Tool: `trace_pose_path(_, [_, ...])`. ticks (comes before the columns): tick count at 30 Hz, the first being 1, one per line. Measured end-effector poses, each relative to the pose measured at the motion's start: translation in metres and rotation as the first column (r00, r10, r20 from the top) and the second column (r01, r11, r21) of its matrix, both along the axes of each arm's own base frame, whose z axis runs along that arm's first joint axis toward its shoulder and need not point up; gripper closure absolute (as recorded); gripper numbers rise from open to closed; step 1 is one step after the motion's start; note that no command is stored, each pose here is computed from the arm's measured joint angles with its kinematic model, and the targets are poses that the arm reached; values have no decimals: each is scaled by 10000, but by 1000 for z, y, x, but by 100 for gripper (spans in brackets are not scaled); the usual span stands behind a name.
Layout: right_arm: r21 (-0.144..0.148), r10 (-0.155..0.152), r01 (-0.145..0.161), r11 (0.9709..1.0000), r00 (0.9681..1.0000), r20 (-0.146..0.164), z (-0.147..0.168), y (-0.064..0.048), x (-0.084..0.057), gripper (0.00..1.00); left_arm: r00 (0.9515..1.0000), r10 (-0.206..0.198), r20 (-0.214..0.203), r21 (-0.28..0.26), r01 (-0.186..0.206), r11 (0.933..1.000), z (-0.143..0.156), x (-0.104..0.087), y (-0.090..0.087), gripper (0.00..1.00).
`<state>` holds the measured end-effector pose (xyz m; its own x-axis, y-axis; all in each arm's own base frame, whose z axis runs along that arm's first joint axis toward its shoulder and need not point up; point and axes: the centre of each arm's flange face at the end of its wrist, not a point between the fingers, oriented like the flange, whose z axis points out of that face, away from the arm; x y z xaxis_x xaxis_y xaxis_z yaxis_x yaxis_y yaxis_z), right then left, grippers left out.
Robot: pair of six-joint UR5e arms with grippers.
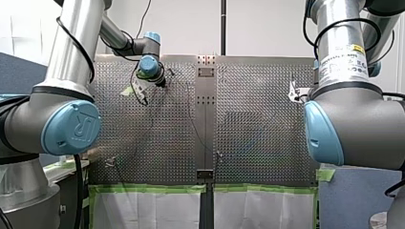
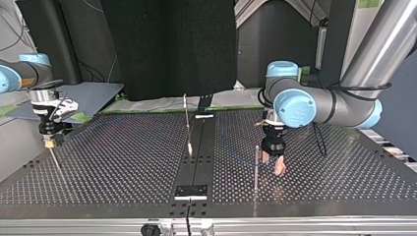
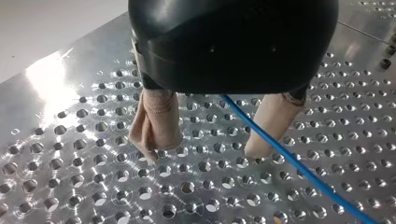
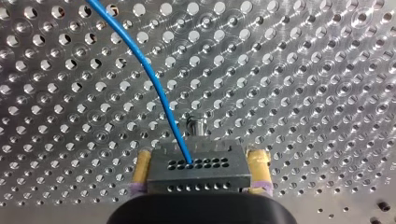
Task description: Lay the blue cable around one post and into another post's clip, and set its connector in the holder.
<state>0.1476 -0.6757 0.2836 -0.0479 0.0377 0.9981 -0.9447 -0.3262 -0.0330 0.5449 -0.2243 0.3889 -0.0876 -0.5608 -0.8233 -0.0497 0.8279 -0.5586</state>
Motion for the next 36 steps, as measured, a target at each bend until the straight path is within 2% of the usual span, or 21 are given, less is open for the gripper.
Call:
trace_pose_path(7, [35, -57, 57, 10000, 10000, 29, 0, 0, 0, 78, 10000, -7, -6, 1, 7, 10000, 0, 0, 0, 0])
trace_pose_path(9, [37, 271, -271, 9996, 9996, -56, 0, 1, 1, 78, 10000, -4, -6, 1, 4, 10000, 0, 0, 0, 0])
trace_pose_path(11, [41, 393, -393, 9992, 9992, -83, 0, 2, 3, 78, 10000, -3, -7, 1, 3, 10000, 0, 0, 0, 0])
trace_pose_path(32, [55, 407, -407, 9992, 9991, -83, -1, 3, 4, 76, 10000, -5, 4, -1, 5, 10000, 0, 0, 0, 0])
trace_pose_path(35, [54, 407, -406, 9992, 9991, -83, -1, 3, 4, 70, 10000, -3, 5, -2, 3, 10000, 0, 0, 0, 0])
trace_pose_path(36, [54, 407, -407, 9992, 9991, -83, -1, 3, 4, 62, 10000, -2, 6, -2, 2, 10000, 0, 0, 0, 0])
